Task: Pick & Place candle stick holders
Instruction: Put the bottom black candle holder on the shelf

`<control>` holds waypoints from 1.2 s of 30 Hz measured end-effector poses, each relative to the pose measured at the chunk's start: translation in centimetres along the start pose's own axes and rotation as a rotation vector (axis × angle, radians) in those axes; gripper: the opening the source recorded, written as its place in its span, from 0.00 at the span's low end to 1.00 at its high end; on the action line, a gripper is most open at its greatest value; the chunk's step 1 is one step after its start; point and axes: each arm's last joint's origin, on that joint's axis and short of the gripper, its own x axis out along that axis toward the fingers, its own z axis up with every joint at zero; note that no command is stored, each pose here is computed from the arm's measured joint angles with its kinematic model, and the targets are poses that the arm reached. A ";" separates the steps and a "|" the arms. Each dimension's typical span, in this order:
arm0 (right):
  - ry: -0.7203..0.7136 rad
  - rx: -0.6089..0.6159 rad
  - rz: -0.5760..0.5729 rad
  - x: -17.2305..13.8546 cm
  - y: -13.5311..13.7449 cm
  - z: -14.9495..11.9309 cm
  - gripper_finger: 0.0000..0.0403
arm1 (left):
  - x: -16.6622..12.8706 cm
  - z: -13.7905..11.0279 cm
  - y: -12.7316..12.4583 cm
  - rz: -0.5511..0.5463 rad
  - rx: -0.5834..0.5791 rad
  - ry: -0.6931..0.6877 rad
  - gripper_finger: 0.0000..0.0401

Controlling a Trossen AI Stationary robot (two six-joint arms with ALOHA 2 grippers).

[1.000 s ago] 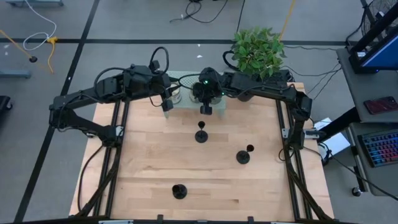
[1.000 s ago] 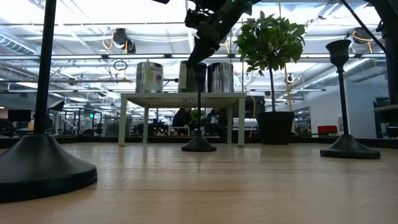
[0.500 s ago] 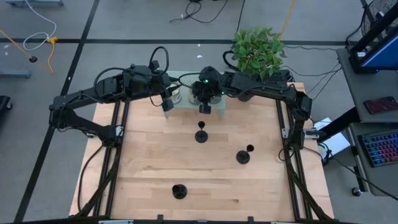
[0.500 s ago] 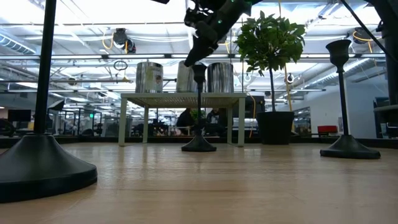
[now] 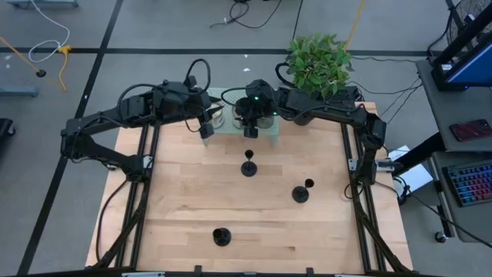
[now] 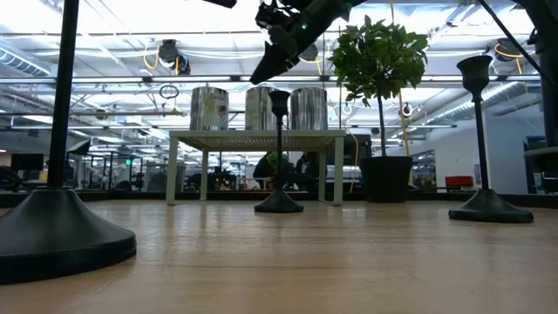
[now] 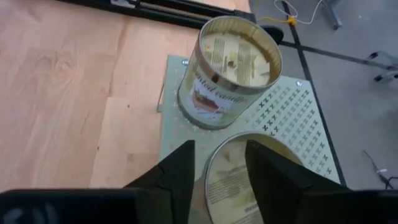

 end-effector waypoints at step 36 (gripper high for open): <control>-0.452 0.252 0.269 -8.6 16.1 -14.2 0.36 | -5.1 -10.3 -13.4 -0.287 0.077 0.252 0.26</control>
